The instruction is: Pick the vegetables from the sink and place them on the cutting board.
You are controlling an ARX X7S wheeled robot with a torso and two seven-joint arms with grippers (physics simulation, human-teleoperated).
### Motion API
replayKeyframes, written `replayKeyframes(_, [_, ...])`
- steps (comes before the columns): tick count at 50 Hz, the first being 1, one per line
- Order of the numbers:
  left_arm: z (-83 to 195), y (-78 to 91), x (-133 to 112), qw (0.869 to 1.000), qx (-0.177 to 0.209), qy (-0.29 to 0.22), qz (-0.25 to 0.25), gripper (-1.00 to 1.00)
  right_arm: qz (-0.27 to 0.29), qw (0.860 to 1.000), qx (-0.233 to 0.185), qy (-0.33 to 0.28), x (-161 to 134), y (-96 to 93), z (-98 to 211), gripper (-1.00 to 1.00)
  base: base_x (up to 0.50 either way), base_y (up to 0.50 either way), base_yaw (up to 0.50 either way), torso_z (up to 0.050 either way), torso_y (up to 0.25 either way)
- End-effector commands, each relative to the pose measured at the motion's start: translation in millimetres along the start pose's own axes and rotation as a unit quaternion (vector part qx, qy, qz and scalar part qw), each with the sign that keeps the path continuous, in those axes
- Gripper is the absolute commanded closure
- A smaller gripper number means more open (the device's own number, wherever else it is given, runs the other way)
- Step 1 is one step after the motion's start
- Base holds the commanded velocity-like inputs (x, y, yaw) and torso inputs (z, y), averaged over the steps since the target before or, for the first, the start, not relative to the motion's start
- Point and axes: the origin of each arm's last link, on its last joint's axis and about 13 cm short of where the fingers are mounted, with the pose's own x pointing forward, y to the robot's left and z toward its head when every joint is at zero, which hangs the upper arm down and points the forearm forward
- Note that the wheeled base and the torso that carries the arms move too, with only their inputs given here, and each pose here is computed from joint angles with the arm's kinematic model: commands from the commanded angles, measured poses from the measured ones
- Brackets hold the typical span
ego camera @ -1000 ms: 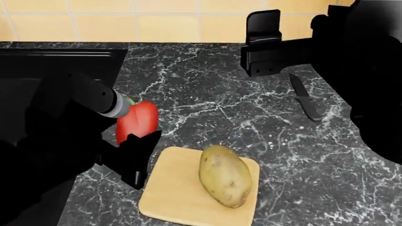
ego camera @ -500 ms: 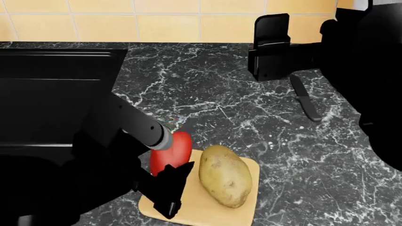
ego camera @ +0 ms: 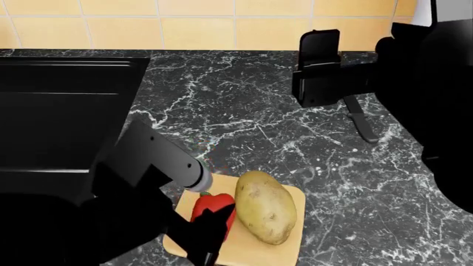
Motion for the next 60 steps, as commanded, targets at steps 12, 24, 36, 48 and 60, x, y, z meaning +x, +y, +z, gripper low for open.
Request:
replayKeyframes(12, [33.3,8.6,-23.6,0.998,-0.014,-0.056,0.018,-1.00,0.014,1.000,0.011,-0.003,0.7,1.4,-2.5,-1.00,0.00,0.00,0.00,0.000,0.000])
replayKeyframes(24, [76.9,45.4,-71.1,0.988,-0.037,-0.122,0.090,-1.00,0.000,0.999,0.019,-0.029,-1.0,-5.1,-11.2,-1.00,0.00,0.00,0.00,0.000,0.000])
replayKeyframes(36, [93.1,67.7,-98.1,0.978,-0.044,-0.142,0.147,-1.00,-0.011,0.999,0.011,-0.039,1.9,-10.0,-2.8,-1.00,0.00,0.00,0.00,0.000,0.000])
replayKeyframes(48, [150.0,76.8,-122.8,0.971,-0.026,-0.167,0.167,-1.00,-0.006,0.998,0.000,-0.066,10.2,-14.0,48.2,-1.00,0.00,0.00,0.00,0.001,0.000])
replayKeyframes(60, [213.5,100.2,-124.1,0.968,-0.014,-0.175,0.177,-1.00,-0.004,0.996,-0.006,-0.091,28.9,-23.8,107.0,-1.00,0.00,0.00,0.00,0.000,0.000])
